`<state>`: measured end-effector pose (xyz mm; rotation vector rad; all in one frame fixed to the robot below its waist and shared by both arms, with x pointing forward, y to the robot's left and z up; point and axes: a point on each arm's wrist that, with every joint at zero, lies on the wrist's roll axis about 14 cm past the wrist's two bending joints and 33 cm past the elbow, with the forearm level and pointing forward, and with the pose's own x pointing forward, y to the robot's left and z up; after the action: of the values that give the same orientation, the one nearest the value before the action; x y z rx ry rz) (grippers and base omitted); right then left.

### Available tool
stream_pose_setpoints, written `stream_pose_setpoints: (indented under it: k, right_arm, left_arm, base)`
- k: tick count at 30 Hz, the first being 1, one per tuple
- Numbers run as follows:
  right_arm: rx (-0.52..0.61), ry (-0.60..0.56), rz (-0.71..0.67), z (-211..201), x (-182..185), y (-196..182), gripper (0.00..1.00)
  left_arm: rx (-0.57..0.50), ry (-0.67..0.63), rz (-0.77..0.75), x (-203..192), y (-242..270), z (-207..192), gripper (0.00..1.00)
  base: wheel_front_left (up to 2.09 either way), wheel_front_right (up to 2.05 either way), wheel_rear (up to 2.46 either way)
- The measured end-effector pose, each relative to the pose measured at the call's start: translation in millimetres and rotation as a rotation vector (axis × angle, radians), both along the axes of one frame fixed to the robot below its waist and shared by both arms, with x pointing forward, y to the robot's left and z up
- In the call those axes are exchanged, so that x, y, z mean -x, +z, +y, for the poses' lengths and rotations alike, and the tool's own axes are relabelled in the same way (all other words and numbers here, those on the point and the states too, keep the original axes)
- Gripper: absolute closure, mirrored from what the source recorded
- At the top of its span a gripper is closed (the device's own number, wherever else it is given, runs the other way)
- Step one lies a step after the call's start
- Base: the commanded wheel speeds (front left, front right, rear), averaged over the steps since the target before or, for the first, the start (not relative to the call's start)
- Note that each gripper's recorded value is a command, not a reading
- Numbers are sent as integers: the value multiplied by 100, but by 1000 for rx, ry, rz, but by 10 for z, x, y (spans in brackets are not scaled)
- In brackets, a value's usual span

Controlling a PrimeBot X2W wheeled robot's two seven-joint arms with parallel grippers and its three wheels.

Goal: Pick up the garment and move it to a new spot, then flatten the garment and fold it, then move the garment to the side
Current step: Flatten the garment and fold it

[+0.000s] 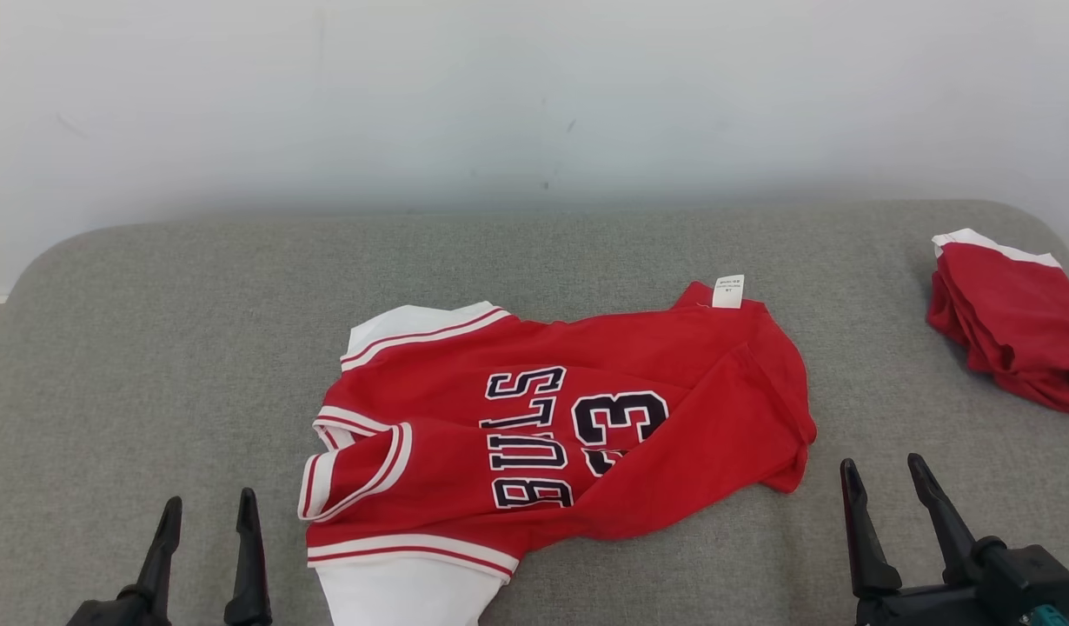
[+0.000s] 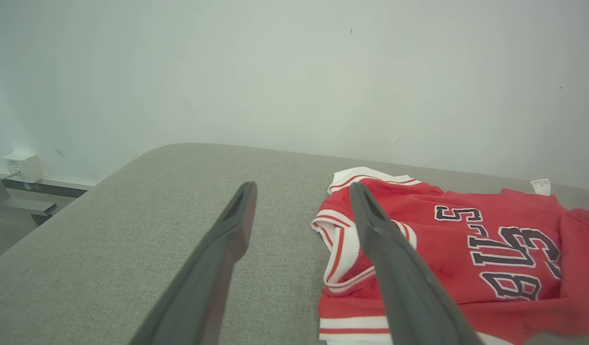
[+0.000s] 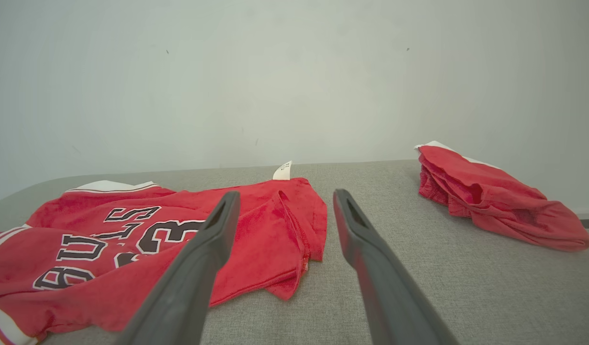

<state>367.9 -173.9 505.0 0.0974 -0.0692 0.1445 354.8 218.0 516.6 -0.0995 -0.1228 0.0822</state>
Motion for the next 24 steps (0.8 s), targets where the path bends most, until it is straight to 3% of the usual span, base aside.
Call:
stream_pose_setpoints:
  k: [8, 24]
  right_arm:
    - [5, -7, 70, -27, 0, -221, 0]
    - [102, 24, 242, -88, -358, -716, 0]
  left_arm:
    - [12, -40, 58, 24, -190, -110, 0]
    - [90, -219, 414, 443, -1265, -709, 0]
  base:
    - [0, 0, 0]
    - [0, 0, 0]
